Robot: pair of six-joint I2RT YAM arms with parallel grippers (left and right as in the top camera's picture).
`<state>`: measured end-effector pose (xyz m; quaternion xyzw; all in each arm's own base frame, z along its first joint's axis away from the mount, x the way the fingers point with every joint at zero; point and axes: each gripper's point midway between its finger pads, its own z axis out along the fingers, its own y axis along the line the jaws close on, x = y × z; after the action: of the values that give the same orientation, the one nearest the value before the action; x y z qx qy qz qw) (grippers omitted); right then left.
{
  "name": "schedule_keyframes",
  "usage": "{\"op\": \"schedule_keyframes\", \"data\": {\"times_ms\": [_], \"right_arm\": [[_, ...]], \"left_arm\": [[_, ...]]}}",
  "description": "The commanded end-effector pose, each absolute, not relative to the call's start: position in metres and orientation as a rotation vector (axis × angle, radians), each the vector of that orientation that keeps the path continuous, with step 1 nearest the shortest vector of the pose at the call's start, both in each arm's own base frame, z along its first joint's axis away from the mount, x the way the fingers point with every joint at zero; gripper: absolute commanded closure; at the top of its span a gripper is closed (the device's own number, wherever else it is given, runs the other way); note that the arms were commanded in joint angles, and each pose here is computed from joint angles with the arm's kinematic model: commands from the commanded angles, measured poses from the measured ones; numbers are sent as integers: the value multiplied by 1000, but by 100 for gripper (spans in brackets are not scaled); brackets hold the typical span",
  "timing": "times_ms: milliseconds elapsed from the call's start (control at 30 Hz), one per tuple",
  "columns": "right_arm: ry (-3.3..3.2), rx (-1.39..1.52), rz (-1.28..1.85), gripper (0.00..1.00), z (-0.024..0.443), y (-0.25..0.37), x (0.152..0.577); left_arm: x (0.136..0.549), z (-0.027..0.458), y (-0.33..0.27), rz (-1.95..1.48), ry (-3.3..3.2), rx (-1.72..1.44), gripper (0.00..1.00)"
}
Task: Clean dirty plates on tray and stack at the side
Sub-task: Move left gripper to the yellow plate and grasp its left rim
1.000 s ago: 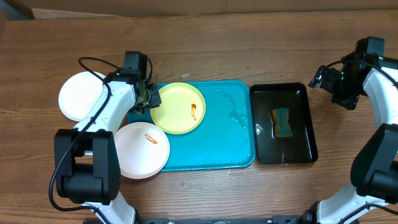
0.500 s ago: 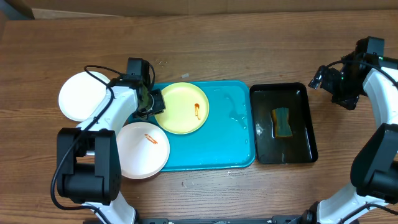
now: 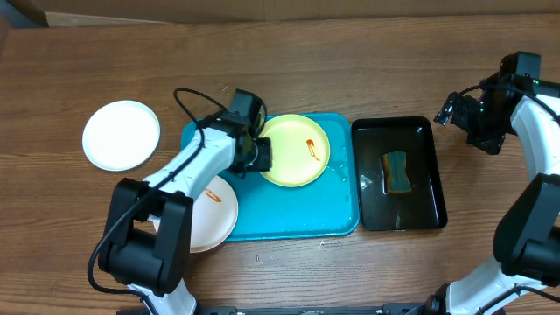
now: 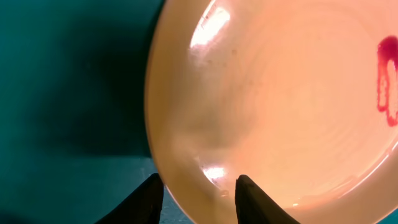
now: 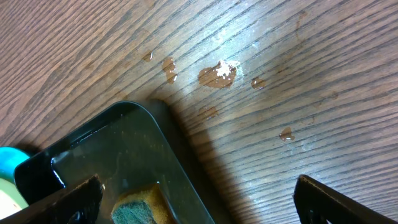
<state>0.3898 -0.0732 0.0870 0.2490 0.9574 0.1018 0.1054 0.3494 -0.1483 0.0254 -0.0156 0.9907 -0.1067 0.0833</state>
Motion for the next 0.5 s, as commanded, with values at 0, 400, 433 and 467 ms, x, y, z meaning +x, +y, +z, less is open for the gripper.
{"op": "schedule_keyframes", "data": {"times_ms": [0, 400, 433, 467], "right_arm": [[2788, 722, 308, 0, 97, -75, 399], [2788, 722, 308, 0, 97, -75, 399], [2787, 722, 308, 0, 97, -75, 399], [2788, 721, 308, 0, 97, -75, 399]], "left_arm": [[350, 23, -140, -171, 2936, -120, 60], [350, 18, -136, -144, 2913, -255, 72], [350, 16, -136, -145, 2911, -255, 73], [349, 14, -136, -146, 2910, -254, 75]]}}
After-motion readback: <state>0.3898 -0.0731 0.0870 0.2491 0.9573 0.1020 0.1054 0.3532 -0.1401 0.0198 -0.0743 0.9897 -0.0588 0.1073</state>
